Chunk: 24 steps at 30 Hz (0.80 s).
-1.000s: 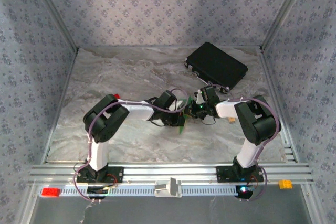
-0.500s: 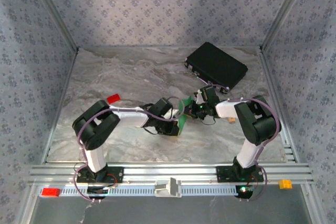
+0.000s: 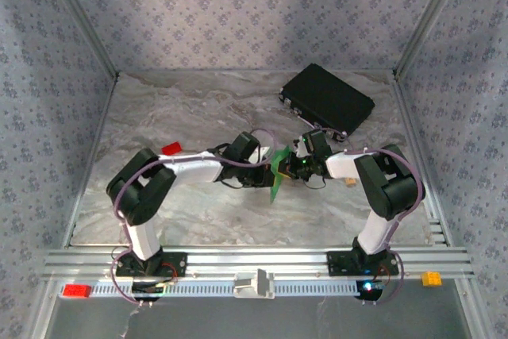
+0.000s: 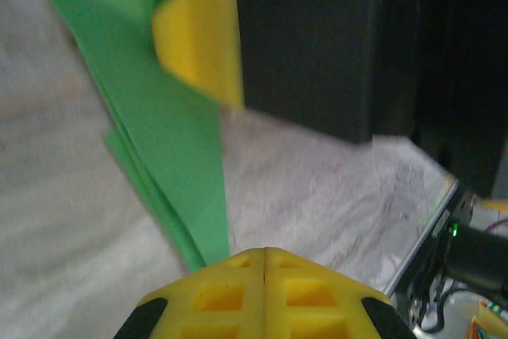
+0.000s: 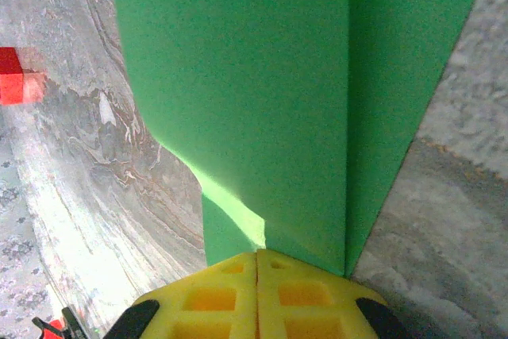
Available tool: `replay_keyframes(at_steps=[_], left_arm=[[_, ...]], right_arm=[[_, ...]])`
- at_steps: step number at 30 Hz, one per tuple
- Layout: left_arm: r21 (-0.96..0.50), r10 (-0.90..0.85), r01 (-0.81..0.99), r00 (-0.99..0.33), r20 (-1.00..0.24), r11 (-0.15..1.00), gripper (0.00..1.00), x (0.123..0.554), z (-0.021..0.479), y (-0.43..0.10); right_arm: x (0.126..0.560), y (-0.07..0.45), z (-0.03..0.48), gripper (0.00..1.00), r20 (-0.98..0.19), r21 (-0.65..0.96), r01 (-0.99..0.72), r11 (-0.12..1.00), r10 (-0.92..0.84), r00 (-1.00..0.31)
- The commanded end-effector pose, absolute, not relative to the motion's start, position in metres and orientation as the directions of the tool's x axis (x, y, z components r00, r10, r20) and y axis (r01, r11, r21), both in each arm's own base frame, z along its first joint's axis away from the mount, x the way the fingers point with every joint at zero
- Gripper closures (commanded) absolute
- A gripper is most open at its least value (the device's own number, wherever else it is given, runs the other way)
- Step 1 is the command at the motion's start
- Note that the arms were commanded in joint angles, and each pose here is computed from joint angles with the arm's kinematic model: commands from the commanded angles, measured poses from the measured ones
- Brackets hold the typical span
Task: Fold a paper plane with a square sheet of paper (pick it up from the middle)
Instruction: Fold the wing for the fifth time at the center of the table.
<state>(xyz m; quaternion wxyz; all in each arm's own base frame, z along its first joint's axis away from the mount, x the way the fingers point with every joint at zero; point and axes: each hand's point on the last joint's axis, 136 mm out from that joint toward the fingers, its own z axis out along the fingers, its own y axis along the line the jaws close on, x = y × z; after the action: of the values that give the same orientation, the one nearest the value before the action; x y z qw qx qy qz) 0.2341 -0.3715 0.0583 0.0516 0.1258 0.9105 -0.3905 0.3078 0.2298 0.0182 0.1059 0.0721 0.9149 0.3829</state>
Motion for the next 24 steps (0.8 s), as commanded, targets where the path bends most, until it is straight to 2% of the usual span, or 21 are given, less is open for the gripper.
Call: replay_keyframes(at_steps=[1, 9, 17, 24], left_arm=[[-0.711, 0.153, 0.251, -0.968, -0.2, 0.657, 0.98, 0.254, 0.055, -0.384], [-0.669, 0.146, 0.204, -0.979, -0.142, 0.714, 1.0, 0.266, 0.017, -0.386], [-0.598, 0.187, 0.169, -0.982, -0.032, 0.784, 1.0, 0.216, -0.022, -0.339], [-0.609, 0.225, 0.197, -0.974, -0.031, 0.768, 1.0, 0.199, -0.021, -0.327]], right_arm=[[0.285, 0.207, -0.02, 0.92, -0.056, 0.607, 0.166, 0.777, 0.25, -0.967], [0.286, 0.211, -0.014, 0.92, -0.055, 0.635, 0.164, 0.755, 0.255, -0.965], [0.306, 0.205, 0.025, 0.9, -0.124, 0.671, 0.117, 0.732, 0.267, -0.956], [0.313, 0.196, 0.059, 0.89, -0.211, 0.678, 0.051, 0.734, 0.26, -0.942]])
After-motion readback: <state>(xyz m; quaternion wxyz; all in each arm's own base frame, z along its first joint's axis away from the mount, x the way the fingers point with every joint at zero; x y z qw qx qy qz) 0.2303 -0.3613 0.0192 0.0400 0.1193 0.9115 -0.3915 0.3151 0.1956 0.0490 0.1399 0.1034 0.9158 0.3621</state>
